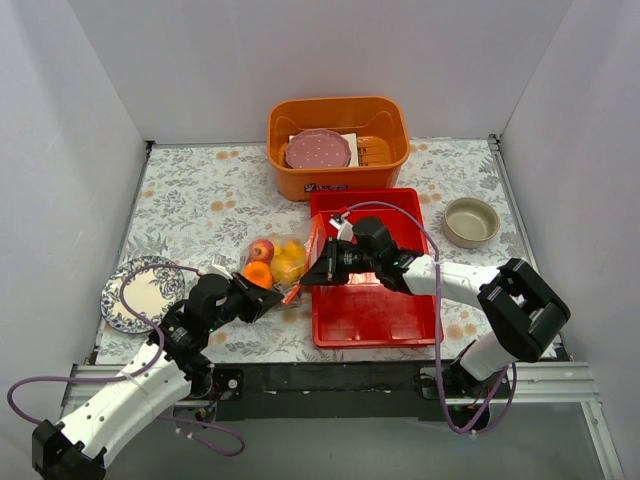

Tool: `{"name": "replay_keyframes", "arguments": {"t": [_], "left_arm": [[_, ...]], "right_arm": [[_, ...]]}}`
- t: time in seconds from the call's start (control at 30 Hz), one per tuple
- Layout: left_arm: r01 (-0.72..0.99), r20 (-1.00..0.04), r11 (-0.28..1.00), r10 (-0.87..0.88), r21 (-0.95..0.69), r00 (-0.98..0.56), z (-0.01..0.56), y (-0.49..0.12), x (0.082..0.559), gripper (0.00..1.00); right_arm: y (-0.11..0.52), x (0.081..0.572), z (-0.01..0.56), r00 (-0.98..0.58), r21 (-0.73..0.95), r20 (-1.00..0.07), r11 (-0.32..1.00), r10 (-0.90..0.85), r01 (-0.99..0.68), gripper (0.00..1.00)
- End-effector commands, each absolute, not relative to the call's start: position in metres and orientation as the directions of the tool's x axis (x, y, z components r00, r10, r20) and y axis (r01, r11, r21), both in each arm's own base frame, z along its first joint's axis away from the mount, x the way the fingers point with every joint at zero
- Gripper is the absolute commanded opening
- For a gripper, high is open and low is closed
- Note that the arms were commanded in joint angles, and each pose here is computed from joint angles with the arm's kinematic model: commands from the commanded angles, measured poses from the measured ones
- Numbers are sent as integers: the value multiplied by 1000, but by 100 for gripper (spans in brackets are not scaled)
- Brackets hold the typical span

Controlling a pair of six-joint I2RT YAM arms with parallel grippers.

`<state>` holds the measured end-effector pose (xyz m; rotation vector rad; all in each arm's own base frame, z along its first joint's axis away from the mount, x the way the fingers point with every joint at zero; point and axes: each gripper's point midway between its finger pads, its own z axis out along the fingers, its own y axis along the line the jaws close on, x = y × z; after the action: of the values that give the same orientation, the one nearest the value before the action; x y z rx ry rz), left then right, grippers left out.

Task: Place the food in the zip-top bag and seal the zipper
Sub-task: Zip the zipper food storage bag at the center of the board.

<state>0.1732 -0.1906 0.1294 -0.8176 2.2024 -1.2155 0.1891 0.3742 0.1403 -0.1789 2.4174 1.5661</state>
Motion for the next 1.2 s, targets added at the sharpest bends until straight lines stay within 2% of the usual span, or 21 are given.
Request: {"name": "replay_keyframes", "arguments": {"t": [0.0, 0.6, 0.9, 1.17], "left_arm": [[-373, -46, 370, -759, -851, -649, 129, -186, 175, 0], [-406, -42, 411, -743, -816, -668, 132, -184, 166, 0], [-428, -24, 434, -724, -793, -689, 164, -181, 154, 0], [-462, -56, 466, -747, -755, -662, 176, -166, 149, 0]], "right_arm": [[370, 212, 161, -933, 868, -349, 407, 91, -285, 2], [364, 221, 165, -926, 863, -367, 405, 90, -302, 2], [369, 186, 164, -947, 891, -320, 335, -15, -306, 3], [361, 176, 152, -955, 890, -295, 362, -4, -277, 3]]}}
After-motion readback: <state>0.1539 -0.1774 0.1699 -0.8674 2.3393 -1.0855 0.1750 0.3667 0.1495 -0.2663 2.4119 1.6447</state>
